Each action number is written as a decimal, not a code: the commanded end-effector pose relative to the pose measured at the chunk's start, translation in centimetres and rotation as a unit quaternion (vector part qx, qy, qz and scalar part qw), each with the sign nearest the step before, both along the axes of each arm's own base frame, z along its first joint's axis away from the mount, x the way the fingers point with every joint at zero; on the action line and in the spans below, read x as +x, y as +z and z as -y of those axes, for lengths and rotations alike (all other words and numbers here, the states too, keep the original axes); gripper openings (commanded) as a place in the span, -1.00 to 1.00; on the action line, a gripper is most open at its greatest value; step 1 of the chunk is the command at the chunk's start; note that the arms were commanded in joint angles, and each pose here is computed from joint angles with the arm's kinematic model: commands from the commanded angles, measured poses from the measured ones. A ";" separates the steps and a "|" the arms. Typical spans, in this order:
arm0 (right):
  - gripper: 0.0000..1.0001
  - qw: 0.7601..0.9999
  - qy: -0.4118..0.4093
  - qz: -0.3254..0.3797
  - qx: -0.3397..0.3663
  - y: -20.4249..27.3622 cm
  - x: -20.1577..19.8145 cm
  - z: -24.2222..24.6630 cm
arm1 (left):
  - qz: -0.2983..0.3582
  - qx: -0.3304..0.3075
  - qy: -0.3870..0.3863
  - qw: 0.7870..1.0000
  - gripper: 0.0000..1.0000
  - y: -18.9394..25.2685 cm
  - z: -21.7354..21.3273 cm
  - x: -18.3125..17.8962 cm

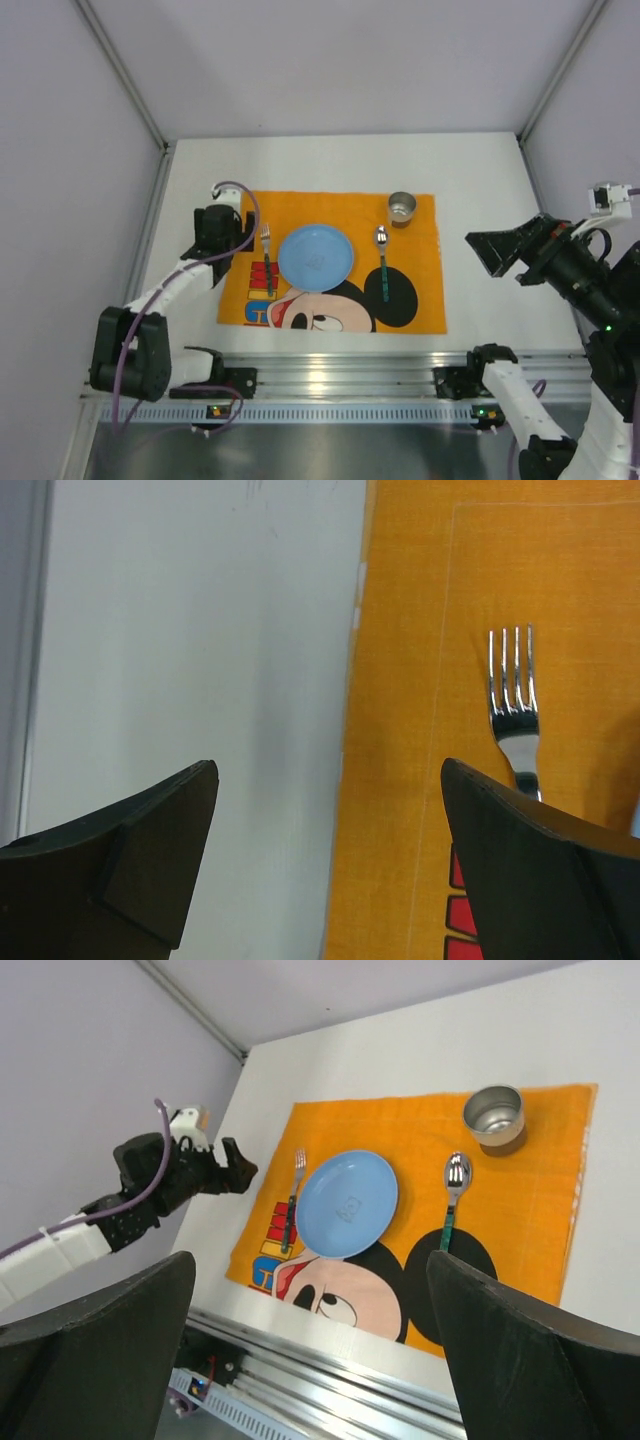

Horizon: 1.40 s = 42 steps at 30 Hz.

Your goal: Set the dinner table for one person

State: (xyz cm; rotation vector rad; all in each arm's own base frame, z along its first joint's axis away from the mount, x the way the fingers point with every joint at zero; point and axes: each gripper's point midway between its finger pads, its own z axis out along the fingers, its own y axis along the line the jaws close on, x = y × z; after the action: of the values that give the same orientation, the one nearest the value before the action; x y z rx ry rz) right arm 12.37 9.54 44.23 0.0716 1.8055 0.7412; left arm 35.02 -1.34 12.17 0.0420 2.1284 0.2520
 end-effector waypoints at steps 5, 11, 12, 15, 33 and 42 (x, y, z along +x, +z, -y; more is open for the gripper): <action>1.00 0.992 -0.104 -0.027 0.071 -2.6 0.0 2.1 | 0.169 -0.088 0.001 0.982 0.97 0.0 -1.0 7.0; 0.99 0.989 -0.127 -0.038 0.061 -3.0 1.9 3.0 | 0.137 -0.095 0.015 0.986 0.98 -4.3 -2.5 7.2; 0.99 0.989 -0.131 -0.032 0.056 -2.8 2.2 3.2 | 0.149 -0.101 -0.017 0.984 0.97 -4.1 -1.6 7.1; 0.99 0.989 -0.144 -0.027 0.036 -2.7 4.2 3.8 | 0.205 -0.119 -0.059 0.970 0.97 -2.3 -0.4 5.5; 1.00 0.980 -0.026 -0.168 -0.107 -23.9 7.0 2.1 | 0.203 -0.098 -0.018 0.974 0.97 -4.0 -1.7 4.3; 0.99 0.967 0.040 -0.147 -0.206 -21.9 10.7 -2.5 | 0.204 -0.099 -0.019 0.974 0.97 -3.9 -1.7 4.3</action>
State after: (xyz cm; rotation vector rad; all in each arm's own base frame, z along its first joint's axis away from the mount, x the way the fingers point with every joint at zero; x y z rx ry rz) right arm 20.40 8.67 21.00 0.0284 2.2566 0.4604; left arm 37.81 0.30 5.17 -0.0780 1.8486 0.0188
